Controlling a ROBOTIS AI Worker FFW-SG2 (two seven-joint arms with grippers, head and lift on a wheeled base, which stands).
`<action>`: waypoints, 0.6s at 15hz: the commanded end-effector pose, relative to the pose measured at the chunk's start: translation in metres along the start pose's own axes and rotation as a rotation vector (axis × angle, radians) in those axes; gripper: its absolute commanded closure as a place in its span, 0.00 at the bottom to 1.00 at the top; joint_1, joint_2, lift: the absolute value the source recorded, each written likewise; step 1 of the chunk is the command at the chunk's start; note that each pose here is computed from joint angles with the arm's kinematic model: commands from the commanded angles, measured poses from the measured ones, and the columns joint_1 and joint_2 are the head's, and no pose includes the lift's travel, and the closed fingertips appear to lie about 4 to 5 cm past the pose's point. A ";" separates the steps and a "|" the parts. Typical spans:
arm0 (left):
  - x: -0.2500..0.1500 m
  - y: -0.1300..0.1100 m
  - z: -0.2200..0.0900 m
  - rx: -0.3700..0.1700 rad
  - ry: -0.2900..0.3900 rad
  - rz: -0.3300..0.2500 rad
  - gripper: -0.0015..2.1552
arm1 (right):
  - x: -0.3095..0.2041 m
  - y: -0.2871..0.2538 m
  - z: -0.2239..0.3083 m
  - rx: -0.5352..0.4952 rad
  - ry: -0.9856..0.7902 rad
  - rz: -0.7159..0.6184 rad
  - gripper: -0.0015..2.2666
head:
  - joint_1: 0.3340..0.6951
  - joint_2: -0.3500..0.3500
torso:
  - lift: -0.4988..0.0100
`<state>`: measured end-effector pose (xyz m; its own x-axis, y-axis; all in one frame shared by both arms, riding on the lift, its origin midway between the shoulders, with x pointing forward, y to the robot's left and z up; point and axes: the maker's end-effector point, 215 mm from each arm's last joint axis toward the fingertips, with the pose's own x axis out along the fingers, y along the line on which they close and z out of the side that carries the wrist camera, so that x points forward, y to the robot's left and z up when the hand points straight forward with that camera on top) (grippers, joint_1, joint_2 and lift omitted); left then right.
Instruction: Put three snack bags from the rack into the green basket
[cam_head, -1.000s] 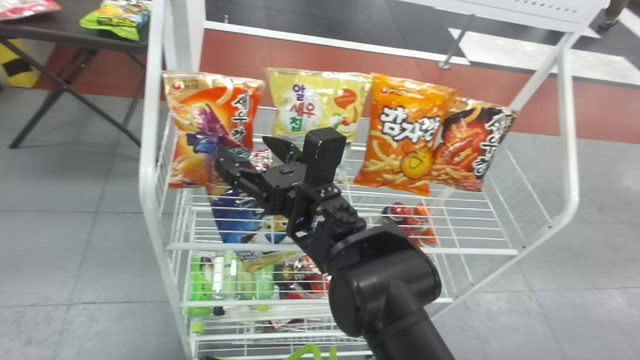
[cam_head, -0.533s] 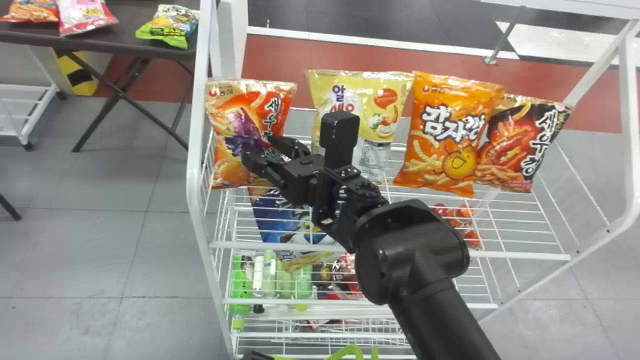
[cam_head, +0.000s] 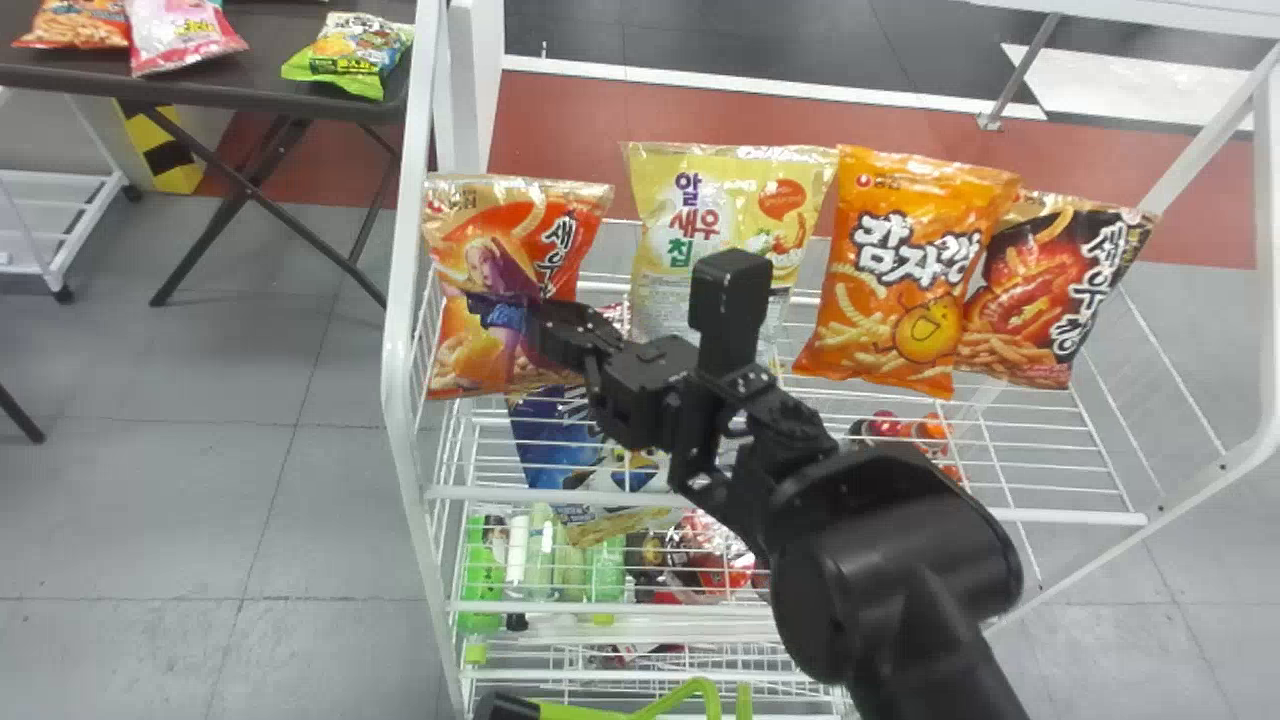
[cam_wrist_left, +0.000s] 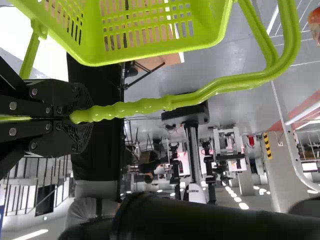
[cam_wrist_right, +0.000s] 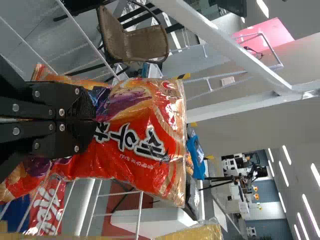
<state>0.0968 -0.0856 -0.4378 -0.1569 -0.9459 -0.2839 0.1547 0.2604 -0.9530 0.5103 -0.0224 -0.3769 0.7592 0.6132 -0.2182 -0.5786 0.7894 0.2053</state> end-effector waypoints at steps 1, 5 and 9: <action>0.000 -0.001 0.004 0.007 -0.005 -0.001 0.69 | -0.037 -0.002 0.008 -0.026 -0.011 -0.018 0.98 | 1.00 0.22 | 0.98; -0.001 0.000 0.008 0.016 -0.008 0.007 0.69 | -0.106 -0.026 0.015 -0.017 0.026 -0.068 0.98 | 1.00 0.06 | 0.98; -0.001 0.004 0.016 0.034 -0.025 0.016 0.69 | -0.192 -0.049 0.026 0.038 0.105 -0.104 0.98 | 1.00 0.00 | 0.98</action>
<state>0.1097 -0.0859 -0.4396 -0.1367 -0.9451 -0.2968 0.1844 0.2701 -0.9450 0.4193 -0.1549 -0.3288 0.7783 0.5476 -0.3072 -0.5086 0.8367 0.2030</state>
